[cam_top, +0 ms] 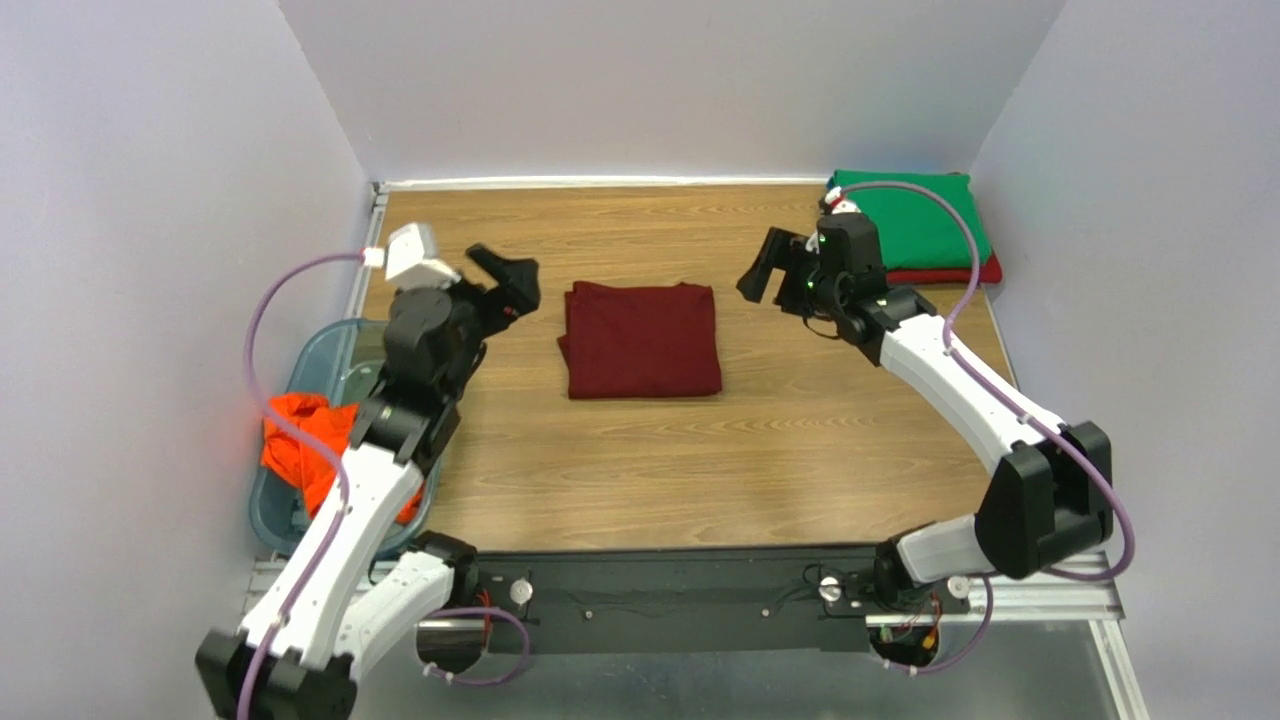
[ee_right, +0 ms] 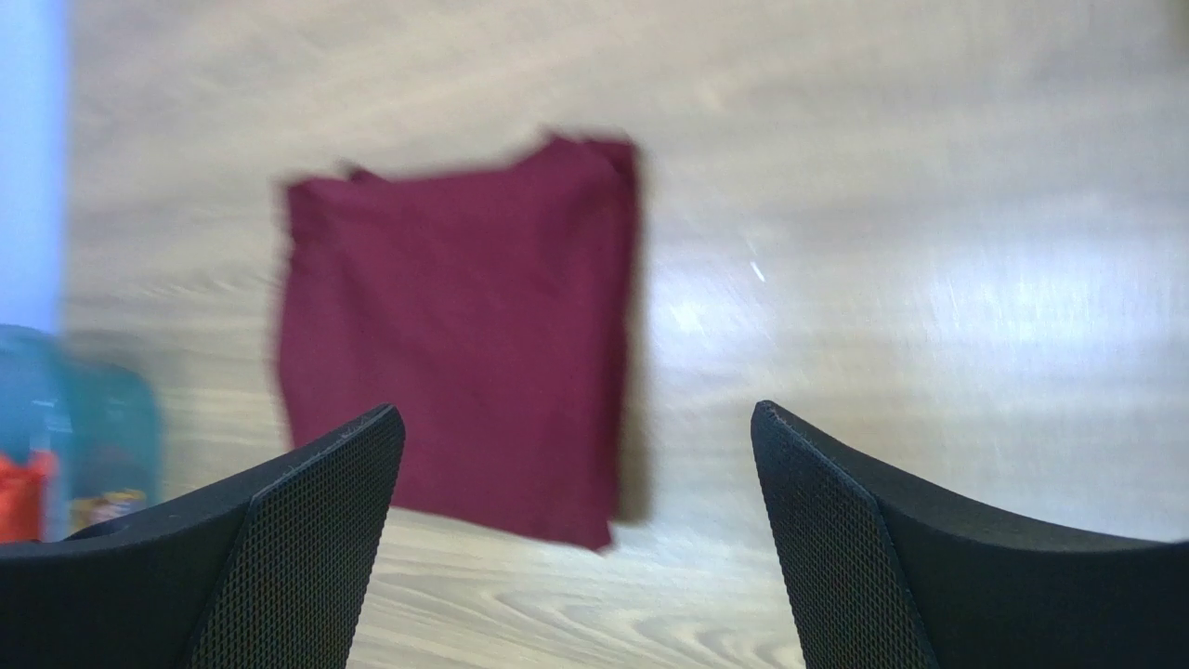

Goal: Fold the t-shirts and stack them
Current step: Fold the tshirt, then neatly place the folded tshirt to the corner

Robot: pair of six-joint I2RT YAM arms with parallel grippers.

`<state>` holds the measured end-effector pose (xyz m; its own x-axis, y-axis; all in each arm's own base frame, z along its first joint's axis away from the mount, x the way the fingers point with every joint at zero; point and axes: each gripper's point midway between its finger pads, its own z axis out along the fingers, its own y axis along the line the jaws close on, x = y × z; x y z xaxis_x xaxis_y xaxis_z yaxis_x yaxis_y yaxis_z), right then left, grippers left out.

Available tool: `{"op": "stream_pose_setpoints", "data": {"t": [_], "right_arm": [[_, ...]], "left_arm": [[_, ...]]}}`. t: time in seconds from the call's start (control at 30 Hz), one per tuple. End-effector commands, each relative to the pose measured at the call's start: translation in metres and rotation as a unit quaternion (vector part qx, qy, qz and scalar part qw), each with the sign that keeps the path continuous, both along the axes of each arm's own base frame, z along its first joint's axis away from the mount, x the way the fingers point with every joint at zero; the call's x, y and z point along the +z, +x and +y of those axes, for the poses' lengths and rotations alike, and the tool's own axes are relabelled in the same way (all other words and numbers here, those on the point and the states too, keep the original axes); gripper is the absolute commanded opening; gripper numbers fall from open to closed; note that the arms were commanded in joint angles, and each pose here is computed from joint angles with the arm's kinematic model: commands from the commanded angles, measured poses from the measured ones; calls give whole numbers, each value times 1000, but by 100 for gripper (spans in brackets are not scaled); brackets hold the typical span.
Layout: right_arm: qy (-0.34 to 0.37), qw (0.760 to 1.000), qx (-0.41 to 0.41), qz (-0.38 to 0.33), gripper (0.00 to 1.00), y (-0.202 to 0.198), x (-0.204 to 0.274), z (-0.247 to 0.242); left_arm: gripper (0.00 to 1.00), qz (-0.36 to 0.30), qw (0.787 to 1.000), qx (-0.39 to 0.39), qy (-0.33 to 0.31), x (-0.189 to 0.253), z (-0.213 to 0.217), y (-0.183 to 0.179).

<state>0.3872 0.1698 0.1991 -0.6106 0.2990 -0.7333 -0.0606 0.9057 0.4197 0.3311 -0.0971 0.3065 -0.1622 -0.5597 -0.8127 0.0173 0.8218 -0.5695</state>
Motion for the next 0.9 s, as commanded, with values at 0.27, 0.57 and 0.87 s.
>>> {"op": "stream_pose_setpoints", "data": {"t": [0.27,0.57,0.87], "right_arm": [[44,992,93,79,100,-17,-80,35],[59,980,151,116,100,-12,-119,65],[54,973,169,150,100,-10,-148,86]], "left_arm": [[98,-13,993,61,-99,-38,36,-69],[98,22,999,44,-19,-38,39,-78],[98,-32,998,46,13,-14,47,-85]]}}
